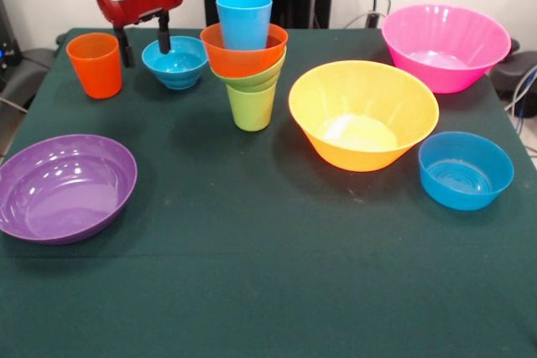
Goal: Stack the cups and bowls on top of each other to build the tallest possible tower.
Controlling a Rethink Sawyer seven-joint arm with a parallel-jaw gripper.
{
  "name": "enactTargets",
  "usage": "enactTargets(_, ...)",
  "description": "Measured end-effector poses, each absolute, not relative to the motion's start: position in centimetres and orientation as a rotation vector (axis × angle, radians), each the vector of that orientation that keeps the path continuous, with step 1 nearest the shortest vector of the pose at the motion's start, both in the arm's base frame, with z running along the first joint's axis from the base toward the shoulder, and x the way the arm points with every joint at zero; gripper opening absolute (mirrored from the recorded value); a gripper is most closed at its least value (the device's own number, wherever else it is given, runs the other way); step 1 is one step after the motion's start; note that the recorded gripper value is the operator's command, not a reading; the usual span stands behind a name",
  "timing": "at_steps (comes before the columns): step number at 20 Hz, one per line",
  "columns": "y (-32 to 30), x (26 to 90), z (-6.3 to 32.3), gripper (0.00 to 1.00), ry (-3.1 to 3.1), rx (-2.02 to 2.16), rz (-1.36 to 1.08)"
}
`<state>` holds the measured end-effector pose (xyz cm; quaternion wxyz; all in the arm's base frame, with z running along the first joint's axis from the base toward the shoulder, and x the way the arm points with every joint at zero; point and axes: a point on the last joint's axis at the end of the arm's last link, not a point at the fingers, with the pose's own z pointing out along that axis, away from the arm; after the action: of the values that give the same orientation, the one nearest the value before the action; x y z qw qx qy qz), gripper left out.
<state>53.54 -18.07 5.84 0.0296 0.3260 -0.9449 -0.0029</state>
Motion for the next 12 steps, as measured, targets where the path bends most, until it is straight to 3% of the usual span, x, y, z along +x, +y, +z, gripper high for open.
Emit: enactTargets(12, -18.13, 53.82, 4.96, 1.0, -2.911, 1.01, -0.008)
